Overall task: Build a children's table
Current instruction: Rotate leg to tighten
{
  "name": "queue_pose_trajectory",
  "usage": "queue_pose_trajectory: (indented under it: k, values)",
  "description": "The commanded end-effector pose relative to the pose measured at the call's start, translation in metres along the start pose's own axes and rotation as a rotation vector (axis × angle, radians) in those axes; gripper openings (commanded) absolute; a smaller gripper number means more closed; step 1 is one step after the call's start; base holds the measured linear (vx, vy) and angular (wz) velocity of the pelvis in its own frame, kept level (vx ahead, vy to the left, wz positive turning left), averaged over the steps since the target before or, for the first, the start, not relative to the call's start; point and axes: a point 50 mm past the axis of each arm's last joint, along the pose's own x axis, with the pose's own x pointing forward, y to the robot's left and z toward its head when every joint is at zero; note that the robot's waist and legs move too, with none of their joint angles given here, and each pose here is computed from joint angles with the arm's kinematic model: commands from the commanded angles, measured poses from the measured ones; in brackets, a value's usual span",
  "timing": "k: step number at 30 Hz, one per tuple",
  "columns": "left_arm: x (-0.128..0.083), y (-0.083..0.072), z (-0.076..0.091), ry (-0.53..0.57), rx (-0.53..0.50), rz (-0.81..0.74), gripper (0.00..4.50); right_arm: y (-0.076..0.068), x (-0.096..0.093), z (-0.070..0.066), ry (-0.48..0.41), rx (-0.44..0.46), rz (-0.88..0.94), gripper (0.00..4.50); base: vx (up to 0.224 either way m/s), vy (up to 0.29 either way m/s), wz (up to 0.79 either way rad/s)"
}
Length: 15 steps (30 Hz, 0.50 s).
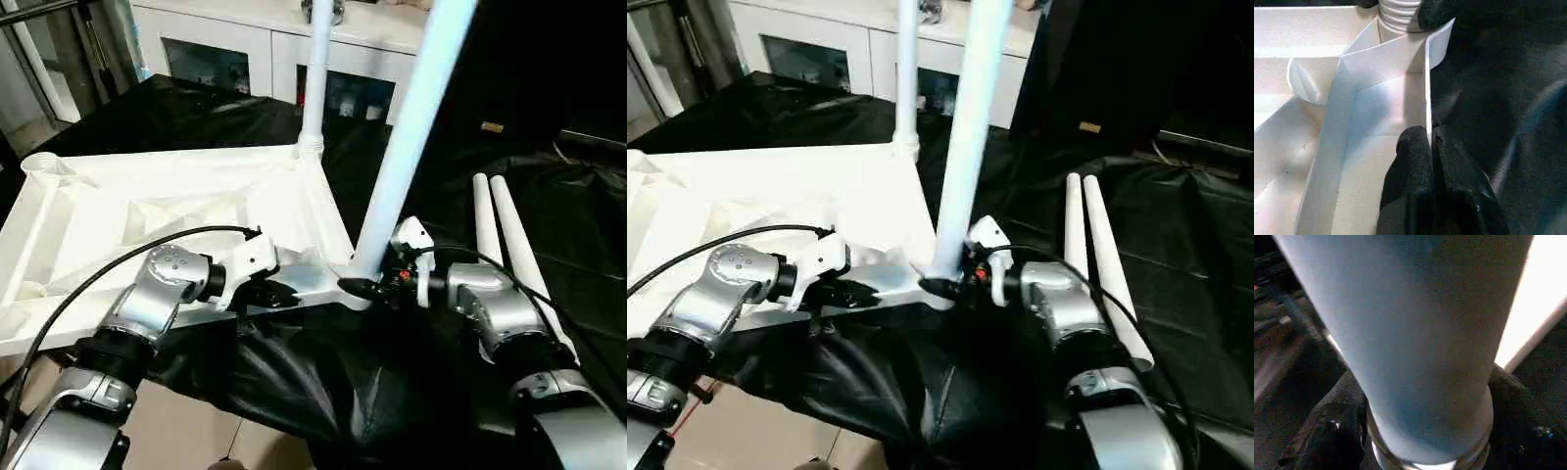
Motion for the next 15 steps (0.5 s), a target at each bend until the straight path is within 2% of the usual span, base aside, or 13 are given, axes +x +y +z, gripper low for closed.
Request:
queue_pose_trajectory:
  k: [1,6,12,13,15]
  values:
    - [0.021,-0.003,0.009,-0.038,-0.032,0.034,0.0,0.003,0.014,-0.016,0.084,0.068,-0.113,2.82,0.0,0.0,0.0]
    - [0.043,0.007,0.022,-0.029,-0.124,0.224,0.0,0.006,0.035,-0.021,0.093,0.17,-0.348,2.79,0.0,0.0,0.0]
    - [0.056,0.002,0.033,-0.057,-0.116,0.209,0.0,0.016,0.051,-0.015,0.058,0.205,-0.356,2.79,0.0,0.0,0.0]
    - [0.056,0.002,0.033,-0.057,-0.116,0.209,0.0,0.016,0.051,-0.015,0.058,0.205,-0.356,3.34,0.0,0.0,0.0]
    - [0.055,-0.003,0.034,-0.074,-0.074,0.15,0.0,0.015,0.05,-0.011,0.038,0.205,-0.329,3.47,0.0,0.0,0.0]
